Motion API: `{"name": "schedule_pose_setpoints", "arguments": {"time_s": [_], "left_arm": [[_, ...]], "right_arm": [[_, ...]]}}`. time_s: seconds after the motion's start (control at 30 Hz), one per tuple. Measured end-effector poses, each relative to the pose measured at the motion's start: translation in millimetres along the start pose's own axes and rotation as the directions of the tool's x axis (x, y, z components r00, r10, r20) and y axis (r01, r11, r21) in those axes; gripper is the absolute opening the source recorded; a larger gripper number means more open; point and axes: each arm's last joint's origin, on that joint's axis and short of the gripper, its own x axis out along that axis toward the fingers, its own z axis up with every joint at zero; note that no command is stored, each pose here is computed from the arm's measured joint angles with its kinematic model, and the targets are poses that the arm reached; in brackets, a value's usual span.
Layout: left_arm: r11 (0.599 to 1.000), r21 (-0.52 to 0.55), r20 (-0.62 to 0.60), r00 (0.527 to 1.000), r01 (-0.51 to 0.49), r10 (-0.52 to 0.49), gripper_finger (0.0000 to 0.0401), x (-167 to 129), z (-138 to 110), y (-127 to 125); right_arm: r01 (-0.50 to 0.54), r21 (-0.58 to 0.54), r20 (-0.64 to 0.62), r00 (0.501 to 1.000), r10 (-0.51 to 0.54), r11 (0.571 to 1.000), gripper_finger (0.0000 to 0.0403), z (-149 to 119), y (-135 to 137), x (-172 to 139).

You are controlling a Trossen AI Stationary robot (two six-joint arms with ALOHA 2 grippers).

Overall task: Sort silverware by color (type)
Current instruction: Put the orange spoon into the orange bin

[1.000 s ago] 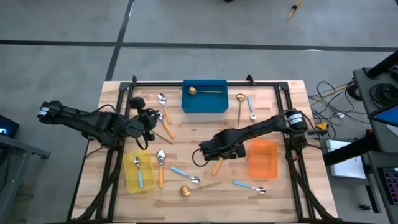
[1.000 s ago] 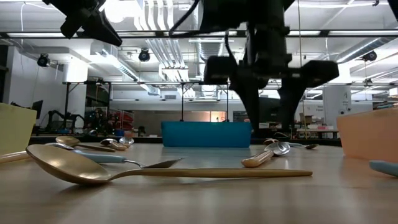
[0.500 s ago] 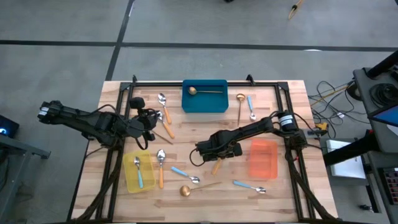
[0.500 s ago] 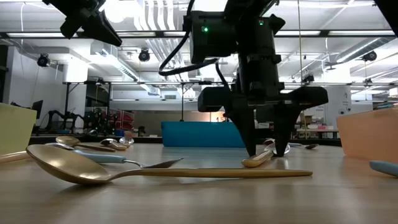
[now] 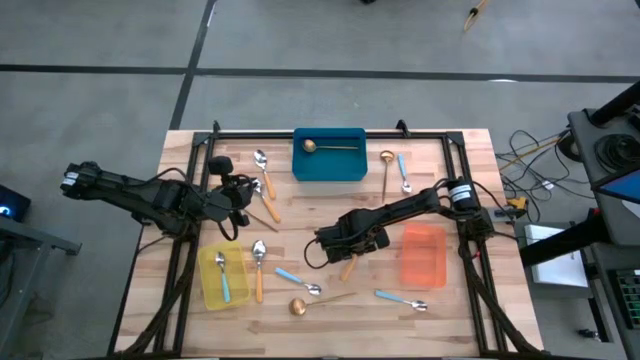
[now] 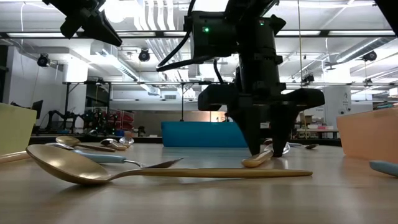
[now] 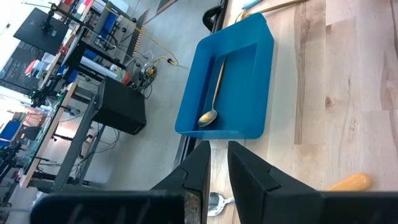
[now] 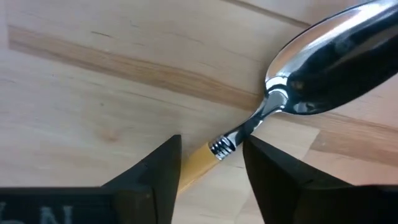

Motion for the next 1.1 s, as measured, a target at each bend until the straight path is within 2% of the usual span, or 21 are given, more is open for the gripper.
{"name": "schedule_pose_setpoints", "arguments": {"time_s": [0.57, 0.73, 0.93, 1.1], "left_arm": [[1.0, 0.0, 0.0, 1.0, 0.0, 0.0, 0.0038, 0, 0, 0], [1.0, 0.001, -0.001, 1.0, 0.0, 0.0, 0.0038, 0, 0, 0], [1.0, 0.001, -0.001, 1.0, 0.0, 0.0, 0.0038, 0, 0, 0], [1.0, 0.001, -0.001, 1.0, 0.0, 0.0, 0.0038, 0, 0, 0]], "right_arm": [[-0.018, 0.023, 0.013, 1.0, 0.018, 1.0, 0.0047, 1, 2, 0], [-0.075, 0.017, 0.022, 0.997, 0.075, 0.997, 0.0038, 1, 7, 0], [-0.084, -0.011, 0.027, 0.996, 0.084, 0.996, 0.0036, 1, 7, -3], [-0.124, -0.017, 0.061, 0.99, 0.125, 0.992, 0.0035, -1, 3, -23]]}}
